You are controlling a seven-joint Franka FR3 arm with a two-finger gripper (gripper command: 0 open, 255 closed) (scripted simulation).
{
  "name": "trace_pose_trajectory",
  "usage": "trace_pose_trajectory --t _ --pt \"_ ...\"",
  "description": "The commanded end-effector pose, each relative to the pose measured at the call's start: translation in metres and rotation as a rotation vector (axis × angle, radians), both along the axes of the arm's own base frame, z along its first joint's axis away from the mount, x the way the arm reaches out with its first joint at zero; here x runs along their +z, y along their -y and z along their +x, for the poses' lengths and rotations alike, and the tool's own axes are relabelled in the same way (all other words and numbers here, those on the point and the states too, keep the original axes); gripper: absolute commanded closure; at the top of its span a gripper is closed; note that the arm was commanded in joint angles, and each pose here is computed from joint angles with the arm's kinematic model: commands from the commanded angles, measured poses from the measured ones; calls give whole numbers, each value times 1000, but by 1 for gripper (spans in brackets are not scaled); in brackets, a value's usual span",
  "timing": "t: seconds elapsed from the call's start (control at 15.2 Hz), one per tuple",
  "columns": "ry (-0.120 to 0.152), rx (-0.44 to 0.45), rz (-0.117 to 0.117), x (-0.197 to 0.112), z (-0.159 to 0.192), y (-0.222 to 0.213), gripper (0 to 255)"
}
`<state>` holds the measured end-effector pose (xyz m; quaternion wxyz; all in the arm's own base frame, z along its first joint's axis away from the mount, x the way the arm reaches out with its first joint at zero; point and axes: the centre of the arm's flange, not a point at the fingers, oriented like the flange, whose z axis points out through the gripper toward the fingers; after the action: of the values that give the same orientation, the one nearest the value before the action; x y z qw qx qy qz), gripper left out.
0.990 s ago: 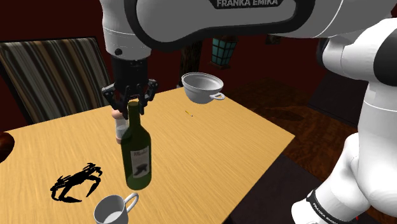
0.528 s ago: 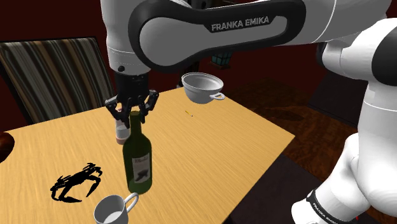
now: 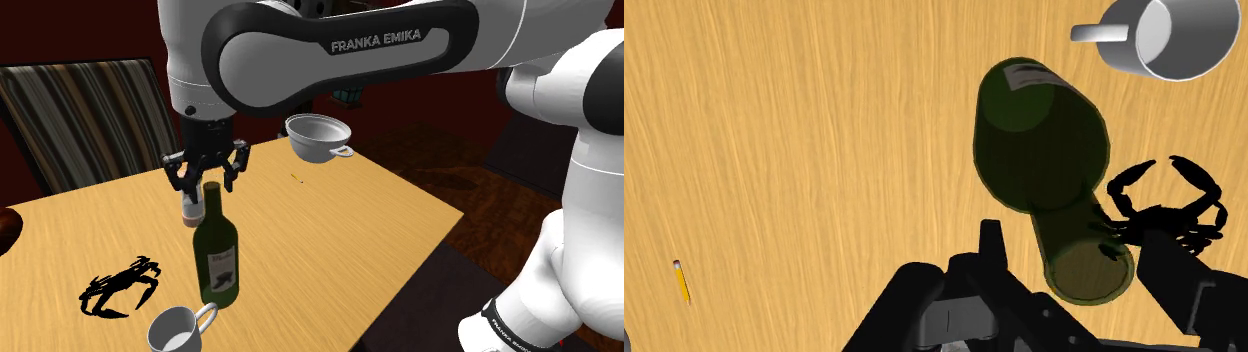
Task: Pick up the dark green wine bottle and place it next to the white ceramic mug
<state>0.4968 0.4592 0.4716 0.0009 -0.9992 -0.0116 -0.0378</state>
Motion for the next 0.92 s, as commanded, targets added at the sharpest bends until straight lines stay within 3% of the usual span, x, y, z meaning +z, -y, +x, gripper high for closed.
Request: trace_pose_trajectory --t 0.0,0.26,0.53,0.86 --pt "0 0 0 0 0 0 0" --pt "0 0 0 0 0 0 0" --pt "0 0 0 50 -4 0 0" --pt "0 0 0 50 -4 0 0"
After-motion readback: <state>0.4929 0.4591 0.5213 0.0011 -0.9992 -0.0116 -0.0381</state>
